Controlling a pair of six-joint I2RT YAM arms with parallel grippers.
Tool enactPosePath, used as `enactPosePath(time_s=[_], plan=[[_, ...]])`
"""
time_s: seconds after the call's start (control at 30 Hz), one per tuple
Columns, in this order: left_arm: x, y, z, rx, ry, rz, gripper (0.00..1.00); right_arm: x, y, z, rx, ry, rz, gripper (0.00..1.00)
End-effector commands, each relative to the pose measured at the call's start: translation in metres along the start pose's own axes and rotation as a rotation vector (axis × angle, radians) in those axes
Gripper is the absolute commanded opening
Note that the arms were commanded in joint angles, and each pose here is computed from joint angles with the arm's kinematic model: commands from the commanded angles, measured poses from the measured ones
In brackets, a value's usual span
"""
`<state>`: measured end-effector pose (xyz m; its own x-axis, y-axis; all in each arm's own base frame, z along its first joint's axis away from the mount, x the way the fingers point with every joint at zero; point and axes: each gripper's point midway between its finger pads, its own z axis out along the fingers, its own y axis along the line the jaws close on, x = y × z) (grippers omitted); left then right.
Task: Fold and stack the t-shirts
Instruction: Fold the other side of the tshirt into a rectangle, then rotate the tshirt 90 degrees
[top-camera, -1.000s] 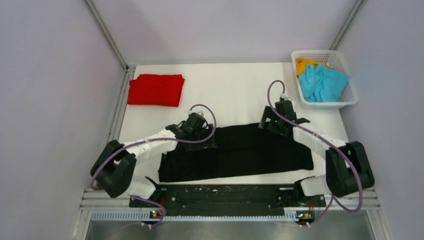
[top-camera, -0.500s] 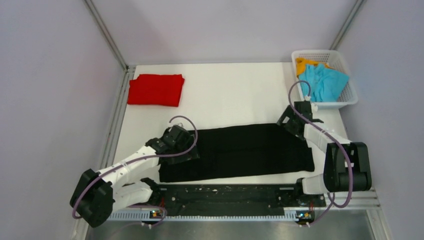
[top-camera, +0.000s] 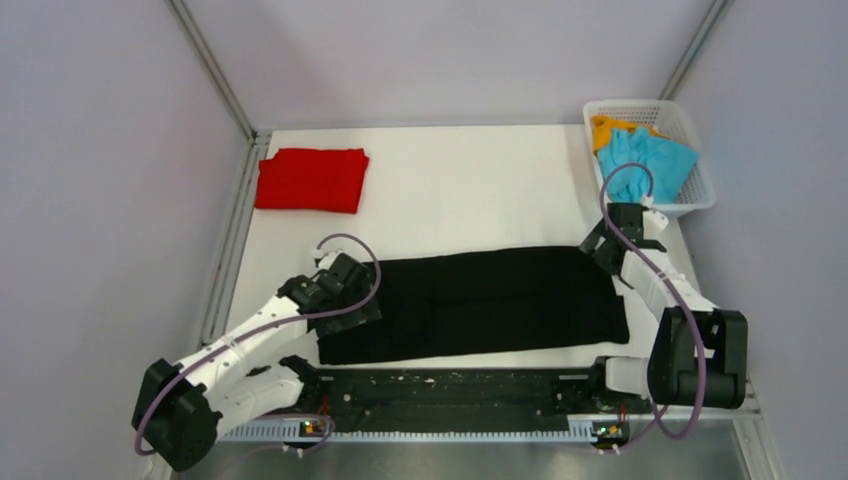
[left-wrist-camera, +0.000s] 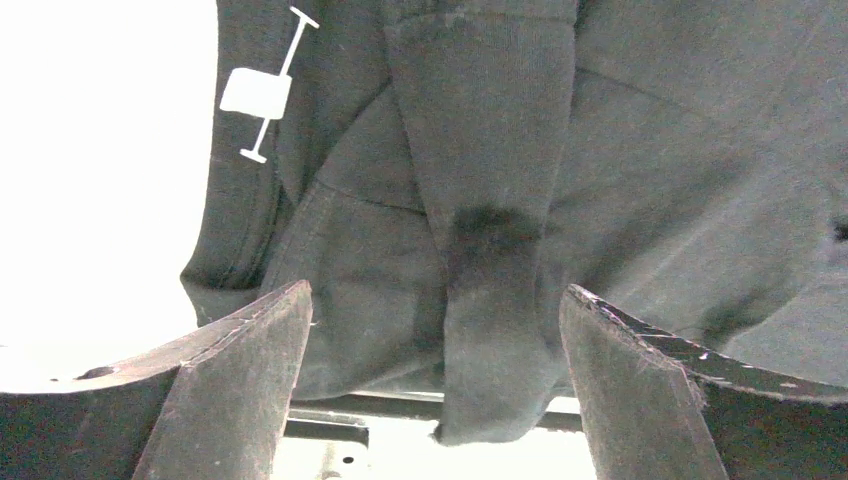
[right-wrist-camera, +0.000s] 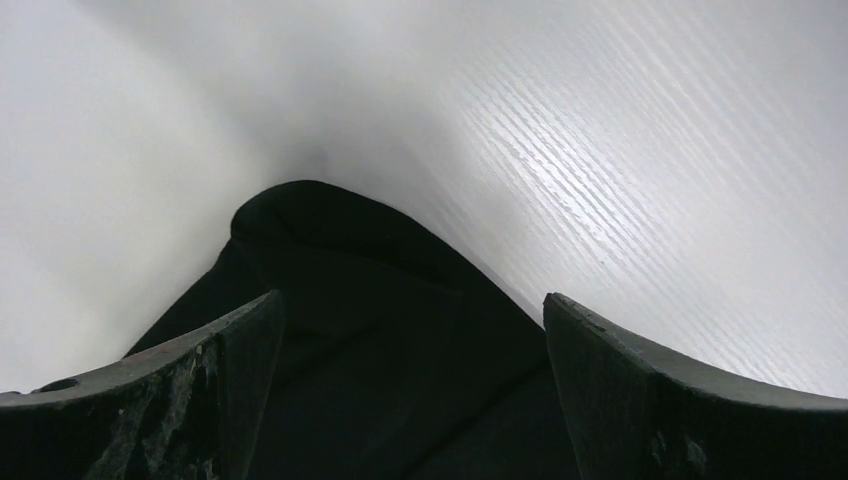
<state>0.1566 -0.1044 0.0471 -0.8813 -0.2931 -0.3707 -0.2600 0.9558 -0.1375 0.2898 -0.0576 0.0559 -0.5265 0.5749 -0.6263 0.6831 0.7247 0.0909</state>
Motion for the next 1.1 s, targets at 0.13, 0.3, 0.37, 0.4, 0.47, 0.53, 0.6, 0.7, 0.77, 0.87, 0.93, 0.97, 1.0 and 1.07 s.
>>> enactPosePath(time_s=[0.13,0.3,0.37,0.4,0.47,0.53,0.6,0.7,0.77,0.87,0.93,0.97,1.0,1.07], plan=[[-0.049,0.000,-0.043,-0.014,-0.196,-0.112,0.99,-0.042,0.012,-0.026,-0.053,-0.091,0.007,0.99],[-0.081,-0.061,-0.055,0.255,-0.284,-0.082,0.99,-0.039,0.097,-0.061,-0.579,-0.069,-0.099,0.98],[-0.090,-0.082,-0.057,0.333,-0.307,-0.064,0.99,-0.038,0.124,-0.077,-0.753,-0.080,-0.104,0.98],[-0.092,-0.091,-0.054,0.361,-0.307,-0.060,0.99,-0.033,0.130,-0.079,-0.798,-0.068,-0.108,0.99],[-0.096,-0.105,-0.044,0.383,-0.299,-0.056,0.99,-0.027,0.140,-0.074,-0.820,-0.067,-0.125,0.99],[-0.100,-0.112,-0.026,0.369,-0.286,-0.066,0.99,-0.017,0.143,-0.060,-0.783,-0.037,-0.154,0.99],[-0.099,-0.112,-0.002,0.322,-0.240,-0.085,0.99,-0.013,0.137,-0.037,-0.687,-0.011,-0.158,0.99],[-0.099,-0.093,0.029,0.238,-0.191,-0.134,0.99,-0.010,0.099,0.008,-0.406,0.022,-0.118,0.99],[-0.094,-0.067,0.051,0.158,-0.175,-0.181,0.99,-0.008,0.083,0.026,-0.344,0.057,-0.068,0.99],[-0.085,-0.036,0.076,0.076,-0.151,-0.263,0.99,-0.003,0.064,0.046,-0.286,0.101,0.019,0.99],[-0.078,-0.031,0.087,0.083,-0.110,-0.298,0.99,0.001,0.054,0.051,-0.246,0.129,0.042,0.99],[-0.076,-0.031,0.090,0.090,-0.096,-0.312,0.99,0.000,0.048,0.052,-0.208,0.126,0.045,0.99],[-0.076,-0.032,0.094,0.095,-0.084,-0.319,0.99,-0.002,0.041,0.052,-0.167,0.115,0.043,0.99],[-0.081,-0.032,0.100,0.083,-0.074,-0.329,0.99,-0.013,0.025,0.050,-0.076,0.081,0.038,0.99]])
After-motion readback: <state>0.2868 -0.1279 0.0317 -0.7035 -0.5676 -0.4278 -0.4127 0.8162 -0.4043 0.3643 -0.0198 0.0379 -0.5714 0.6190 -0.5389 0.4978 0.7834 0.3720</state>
